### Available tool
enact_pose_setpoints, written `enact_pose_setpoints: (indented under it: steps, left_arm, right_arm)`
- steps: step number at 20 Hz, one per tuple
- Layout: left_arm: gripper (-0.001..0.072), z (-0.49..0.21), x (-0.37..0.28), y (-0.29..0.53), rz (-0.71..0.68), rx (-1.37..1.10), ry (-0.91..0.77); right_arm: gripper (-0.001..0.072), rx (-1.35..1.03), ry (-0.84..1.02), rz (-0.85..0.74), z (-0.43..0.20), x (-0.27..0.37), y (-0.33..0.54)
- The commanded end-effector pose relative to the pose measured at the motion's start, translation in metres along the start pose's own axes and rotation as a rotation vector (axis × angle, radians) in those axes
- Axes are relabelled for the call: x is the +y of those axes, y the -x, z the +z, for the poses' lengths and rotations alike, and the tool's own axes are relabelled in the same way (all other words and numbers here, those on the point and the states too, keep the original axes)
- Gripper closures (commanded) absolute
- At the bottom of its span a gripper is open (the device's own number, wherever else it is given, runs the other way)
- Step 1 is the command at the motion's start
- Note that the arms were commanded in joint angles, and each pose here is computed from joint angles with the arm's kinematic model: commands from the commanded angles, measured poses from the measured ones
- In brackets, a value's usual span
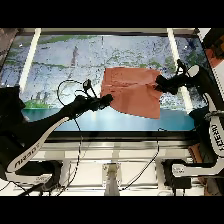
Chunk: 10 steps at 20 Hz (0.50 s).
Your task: Fold the clothes and pants, and hang the long-sleeved shirts on hangers.
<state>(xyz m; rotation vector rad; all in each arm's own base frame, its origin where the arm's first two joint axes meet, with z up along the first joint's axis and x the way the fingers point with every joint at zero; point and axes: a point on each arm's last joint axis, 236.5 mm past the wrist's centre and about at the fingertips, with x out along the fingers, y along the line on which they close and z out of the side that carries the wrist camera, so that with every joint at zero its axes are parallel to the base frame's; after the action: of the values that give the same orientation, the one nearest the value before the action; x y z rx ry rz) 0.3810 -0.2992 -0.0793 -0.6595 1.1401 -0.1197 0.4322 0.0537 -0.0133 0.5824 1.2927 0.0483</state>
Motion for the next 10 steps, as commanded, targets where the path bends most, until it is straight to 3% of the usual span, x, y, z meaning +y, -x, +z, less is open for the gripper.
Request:
enact_pose_setpoints:
  steps: [1, 4, 10]
  left_arm:
    - [0.0558, 0.001, 0.001, 0.000, 0.003, -0.002, -0.002]
    - [0.0559, 0.001, 0.004, -0.003, 0.012, -0.002, -0.014]
    - [0.0563, -0.002, 0.009, -0.007, 0.026, 0.007, -0.011]
  right_arm:
    - [0.0705, 0.042, -0.011, 0.082, -0.022, 0.022, 0.010]
    - [0.0705, -0.066, -0.103, 0.178, -0.050, 0.031, 0.021]
    - [0.0704, -0.214, -0.577, 0.235, -0.133, -0.024, 0.016]
